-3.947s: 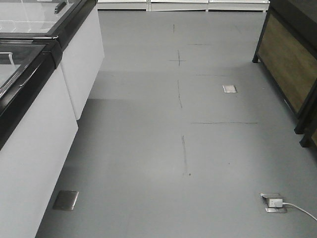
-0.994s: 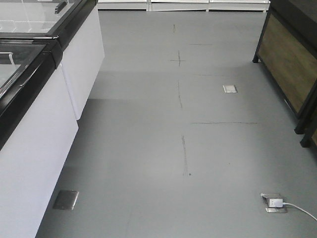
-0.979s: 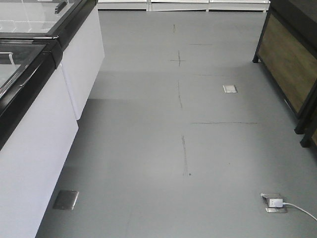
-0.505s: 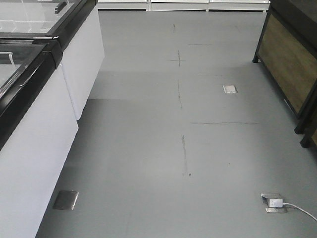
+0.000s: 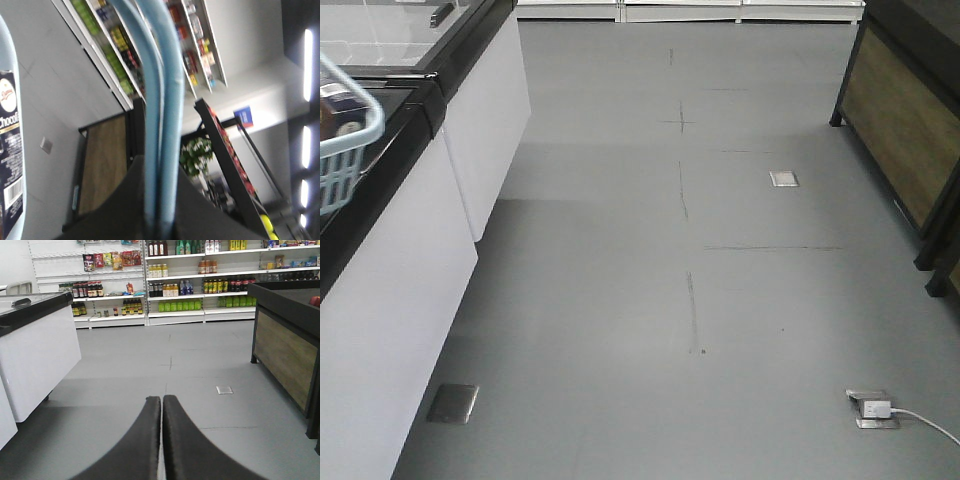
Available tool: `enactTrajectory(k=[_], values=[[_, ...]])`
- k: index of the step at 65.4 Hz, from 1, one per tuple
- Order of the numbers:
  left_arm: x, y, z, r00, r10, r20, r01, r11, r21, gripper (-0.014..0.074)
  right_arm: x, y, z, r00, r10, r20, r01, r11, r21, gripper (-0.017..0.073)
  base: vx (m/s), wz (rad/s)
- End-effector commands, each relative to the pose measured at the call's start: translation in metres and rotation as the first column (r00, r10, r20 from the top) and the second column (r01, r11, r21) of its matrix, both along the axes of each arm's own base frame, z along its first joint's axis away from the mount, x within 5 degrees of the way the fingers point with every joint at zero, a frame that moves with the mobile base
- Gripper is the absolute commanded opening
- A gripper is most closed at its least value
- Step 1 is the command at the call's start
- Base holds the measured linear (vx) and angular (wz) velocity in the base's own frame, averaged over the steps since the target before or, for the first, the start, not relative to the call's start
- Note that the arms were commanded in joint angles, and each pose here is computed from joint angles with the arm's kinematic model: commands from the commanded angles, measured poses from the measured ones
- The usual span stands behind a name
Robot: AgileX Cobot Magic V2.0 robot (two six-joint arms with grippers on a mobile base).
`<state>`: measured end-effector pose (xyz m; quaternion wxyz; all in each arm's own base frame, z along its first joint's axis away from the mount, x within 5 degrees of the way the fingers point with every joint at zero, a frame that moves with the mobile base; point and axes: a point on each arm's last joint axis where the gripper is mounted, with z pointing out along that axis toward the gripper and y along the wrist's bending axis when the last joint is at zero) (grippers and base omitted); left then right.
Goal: Left arm holds basket, right arm returns cookies
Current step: 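Lift the basket with the left gripper and bring it in front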
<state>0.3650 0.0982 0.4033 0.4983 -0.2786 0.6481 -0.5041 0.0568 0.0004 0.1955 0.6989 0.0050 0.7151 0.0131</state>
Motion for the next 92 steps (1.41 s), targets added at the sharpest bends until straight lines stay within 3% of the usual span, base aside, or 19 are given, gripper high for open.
enactTrajectory(k=[1, 6, 11, 18, 21, 30, 37, 42, 48, 53, 56, 60, 82, 89, 92], values=[[-0.006, -0.052, 0.035, 0.979, -0.164, 0.124, 0.167, 0.986, -0.016, -0.0008, -0.001, 0.000, 0.008, 0.996, 0.003, 0.088, -0.003, 1.000, -0.011, -0.0009, 0.00, 0.00], [-0.001, -0.080, 0.029, 0.955, -0.274, 0.112, 0.278, 0.961, -0.015, -0.0008, -0.001, 0.000, 0.008, 0.996, 0.003, 0.088, -0.003, 1.000, -0.011, -0.0009, 0.00, 0.00], [0.000, -0.113, 0.021, 0.915, -0.390, 0.099, 0.394, 0.919, -0.021, -0.0008, -0.001, 0.000, 0.008, 0.996, 0.003, 0.088, -0.003, 1.000, -0.011, -0.0009, 0.00, 0.00], [-0.004, -0.151, 0.006, 0.865, -0.496, 0.078, 0.498, 0.867, 0.000, -0.0008, -0.001, 0.000, 0.008, 0.996, 0.003, 0.088, -0.003, 1.000, -0.011, -0.0009, 0.00, 0.00], [-0.008, -0.168, -0.002, 0.835, -0.546, 0.068, 0.547, 0.837, 0.005, -0.0008, -0.001, 0.000, 0.008, 0.996, 0.003, 0.087, -0.002, 1.000, -0.011, -0.0009, 0.00, 0.00], [-0.021, -0.213, -0.035, 0.764, -0.645, 0.012, 0.645, 0.764, 0.011, -0.0008, -0.001, 0.000, 0.008, 0.996, 0.003, 0.087, -0.002, 1.000, -0.011, -0.0009, 0.00, 0.00], [-0.035, -0.240, -0.063, 0.717, -0.695, -0.050, 0.696, 0.718, 0.013, -0.0008, -0.001, 0.000, 0.008, 0.996, 0.003, 0.087, -0.002, 1.000, -0.011, -0.0009, 0.00, 0.00], [-0.051, -0.262, -0.081, 0.662, -0.745, -0.086, 0.748, 0.663, 0.013, -0.0008, -0.001, 0.000, 0.008, 0.996, 0.003, 0.087, -0.002, 1.000, -0.011, -0.0009, 0.00, 0.00], [-0.070, -0.283, -0.101, 0.599, -0.793, -0.111, 0.800, 0.597, 0.058, -0.0008, -0.001, 0.000, 0.008, 0.996, 0.003, 0.087, -0.002, 1.000, -0.011, -0.0009, 0.00, 0.00], [-0.081, -0.296, -0.116, 0.580, -0.800, -0.151, 0.814, 0.576, 0.079, -0.0008, -0.001, 0.000, 0.008, 0.996, 0.003, 0.087, -0.002, 1.000, -0.011, -0.0009, 0.00, 0.00], [-0.085, -0.298, -0.126, 0.587, -0.786, -0.191, 0.808, 0.585, 0.076, -0.0008, -0.001, 0.000, 0.008, 0.996, 0.003, 0.087, -0.002, 1.000, -0.011, -0.0009, 0.00, 0.00], [-0.093, -0.302, -0.137, 0.576, -0.785, -0.228, 0.814, 0.578, 0.066, -0.0008, -0.001, 0.000, 0.008, 0.996, 0.003, 0.087, -0.002, 1.000, -0.011, -0.0009, 0.00, 0.00], [-0.120, -0.325, -0.181, 0.440, -0.831, -0.341, 0.881, 0.473, -0.017, -0.0008, -0.001, 0.000, 0.008, 0.996, 0.003, 0.087, -0.002, 1.000, -0.011, -0.0009, 0.00, 0.00], [-0.122, -0.330, -0.189, 0.417, -0.835, -0.359, 0.890, 0.456, -0.028, -0.0008, -0.001, 0.000, 0.008, 0.996, 0.004, 0.088, -0.003, 1.000, -0.011, -0.0009, 0.00, 0.00], [-0.122, -0.331, -0.191, 0.419, -0.832, -0.365, 0.888, 0.459, -0.027, -0.0008, -0.001, 0.000, 0.008, 0.996, 0.003, 0.087, -0.002, 1.000, -0.011, -0.0009, 0.00, 0.00]])
